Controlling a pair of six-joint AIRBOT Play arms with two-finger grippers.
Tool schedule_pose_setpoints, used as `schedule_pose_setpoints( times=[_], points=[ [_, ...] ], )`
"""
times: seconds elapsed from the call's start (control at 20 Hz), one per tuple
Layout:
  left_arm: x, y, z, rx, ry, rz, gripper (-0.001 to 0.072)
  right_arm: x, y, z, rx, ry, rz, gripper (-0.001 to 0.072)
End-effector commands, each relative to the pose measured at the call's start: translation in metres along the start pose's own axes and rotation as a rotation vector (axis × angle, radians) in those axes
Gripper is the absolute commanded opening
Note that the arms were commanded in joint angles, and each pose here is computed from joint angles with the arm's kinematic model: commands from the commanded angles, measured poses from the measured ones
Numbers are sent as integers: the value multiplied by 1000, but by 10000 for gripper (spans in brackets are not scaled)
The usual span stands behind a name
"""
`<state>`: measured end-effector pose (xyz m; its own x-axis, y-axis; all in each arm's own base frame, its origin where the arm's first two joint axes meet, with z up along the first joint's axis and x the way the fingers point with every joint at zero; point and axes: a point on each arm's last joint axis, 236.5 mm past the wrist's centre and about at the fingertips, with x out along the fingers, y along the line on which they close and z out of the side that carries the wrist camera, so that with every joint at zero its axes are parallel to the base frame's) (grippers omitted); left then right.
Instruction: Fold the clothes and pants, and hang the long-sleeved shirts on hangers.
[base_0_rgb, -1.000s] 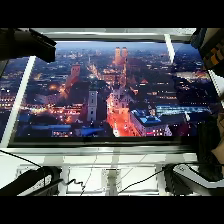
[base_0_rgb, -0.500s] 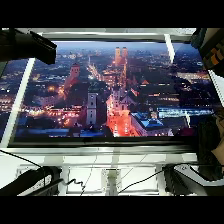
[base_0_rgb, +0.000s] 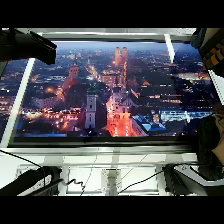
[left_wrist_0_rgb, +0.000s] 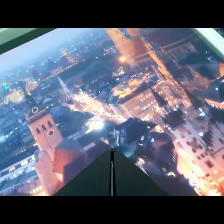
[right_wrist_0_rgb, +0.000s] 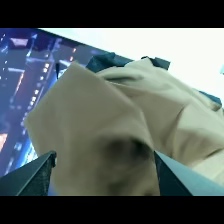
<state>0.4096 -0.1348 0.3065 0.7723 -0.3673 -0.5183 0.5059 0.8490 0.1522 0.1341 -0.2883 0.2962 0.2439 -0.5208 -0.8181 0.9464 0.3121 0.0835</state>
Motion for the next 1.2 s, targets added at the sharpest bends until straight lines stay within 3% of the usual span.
schedule_pose_setpoints(
  times=[0.0, 0.3, 0.4, 0.45, 0.65, 0.85, 1.15],
  points=[
    [0, 0, 0, 0, 0, 1, 16, 0, 0, 8, -12, -32, -1, 694],
    [13, 1, -6, -5, 26, -7, 16, -1, 15, 21, -24, -87, 64, 685],
    [22, 2, -11, -9, 43, -13, 16, -3, 43, 25, -84, -112, 164, 425],
    [28, 2, -14, -11, 56, -15, 16, -5, 62, 24, -131, -116, 225, 329],
    [51, 3, -27, -20, 104, -28, 16, -20, 152, 3, -316, -110, 479, 17],
    [66, 4, -37, -26, 135, -38, 16, -23, 219, -44, -575, -85, 549, 17],
    [80, 4, -46, -33, 165, -48, 16, 22, 218, -103, -794, 65, 364, 17]
  ],
)
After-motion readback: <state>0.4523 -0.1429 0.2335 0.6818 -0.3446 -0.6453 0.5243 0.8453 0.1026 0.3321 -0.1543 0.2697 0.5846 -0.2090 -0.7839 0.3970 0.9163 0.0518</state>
